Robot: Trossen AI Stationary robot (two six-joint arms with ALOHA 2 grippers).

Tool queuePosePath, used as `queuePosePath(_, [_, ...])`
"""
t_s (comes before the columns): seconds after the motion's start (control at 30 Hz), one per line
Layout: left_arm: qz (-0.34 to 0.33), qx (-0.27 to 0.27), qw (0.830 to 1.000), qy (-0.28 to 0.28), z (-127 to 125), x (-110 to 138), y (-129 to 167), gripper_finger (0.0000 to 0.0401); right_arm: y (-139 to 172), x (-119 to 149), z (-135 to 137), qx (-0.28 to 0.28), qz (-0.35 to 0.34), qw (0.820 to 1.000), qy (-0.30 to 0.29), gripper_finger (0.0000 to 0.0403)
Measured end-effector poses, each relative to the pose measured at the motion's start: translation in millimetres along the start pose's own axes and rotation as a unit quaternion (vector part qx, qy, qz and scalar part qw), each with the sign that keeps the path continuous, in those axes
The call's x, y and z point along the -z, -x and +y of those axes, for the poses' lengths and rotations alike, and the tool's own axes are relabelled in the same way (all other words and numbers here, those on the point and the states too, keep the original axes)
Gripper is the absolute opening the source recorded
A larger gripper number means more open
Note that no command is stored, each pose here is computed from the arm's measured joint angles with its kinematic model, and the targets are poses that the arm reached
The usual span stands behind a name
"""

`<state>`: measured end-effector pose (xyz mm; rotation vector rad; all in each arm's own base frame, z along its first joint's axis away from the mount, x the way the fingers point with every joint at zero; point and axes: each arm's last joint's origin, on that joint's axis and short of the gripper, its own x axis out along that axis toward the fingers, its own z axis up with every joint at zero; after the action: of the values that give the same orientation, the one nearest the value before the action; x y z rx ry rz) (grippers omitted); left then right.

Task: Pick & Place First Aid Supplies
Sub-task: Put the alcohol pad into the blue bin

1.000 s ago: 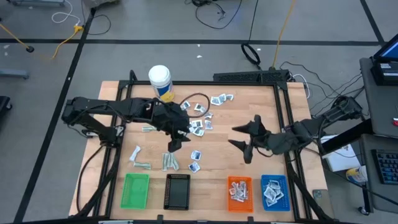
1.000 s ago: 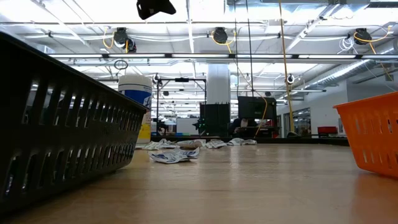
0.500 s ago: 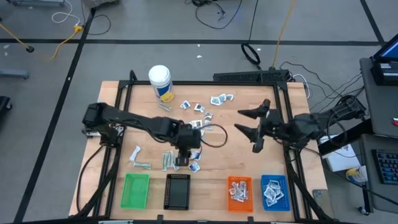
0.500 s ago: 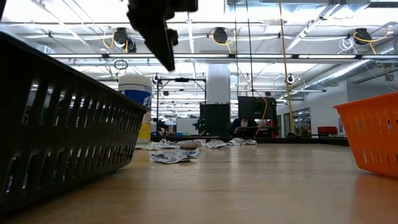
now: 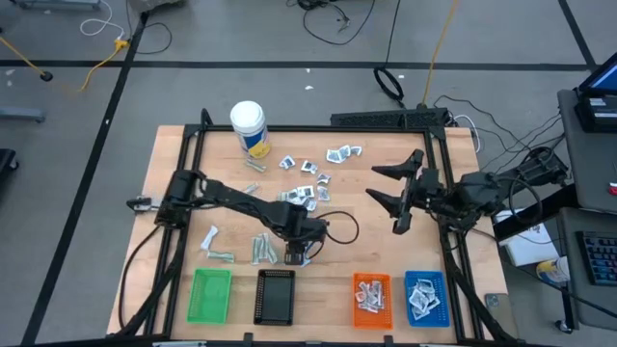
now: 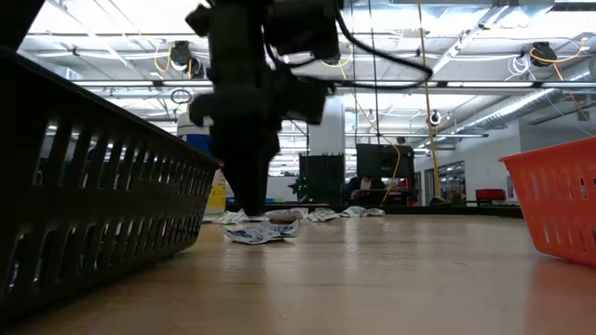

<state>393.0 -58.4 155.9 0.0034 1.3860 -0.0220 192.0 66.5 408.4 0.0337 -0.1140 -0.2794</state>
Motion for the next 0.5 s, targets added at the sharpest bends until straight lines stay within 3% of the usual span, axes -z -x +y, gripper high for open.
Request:
queuePosePath(0.37, [0.001,-0.011,1.000,0.005,0.1,-2.7,-14.4,0.0185,-0.1,0.8,-0.1,0.001,0.003,1.000,0.003,0.0242])
queuePosePath(0.5, [0.004,-0.007,1.000,0.002,-0.6,-2.8,-17.4,0.0141,-0.1,0.4,-0.1,0.001,0.002,1.000,0.013,0.0242])
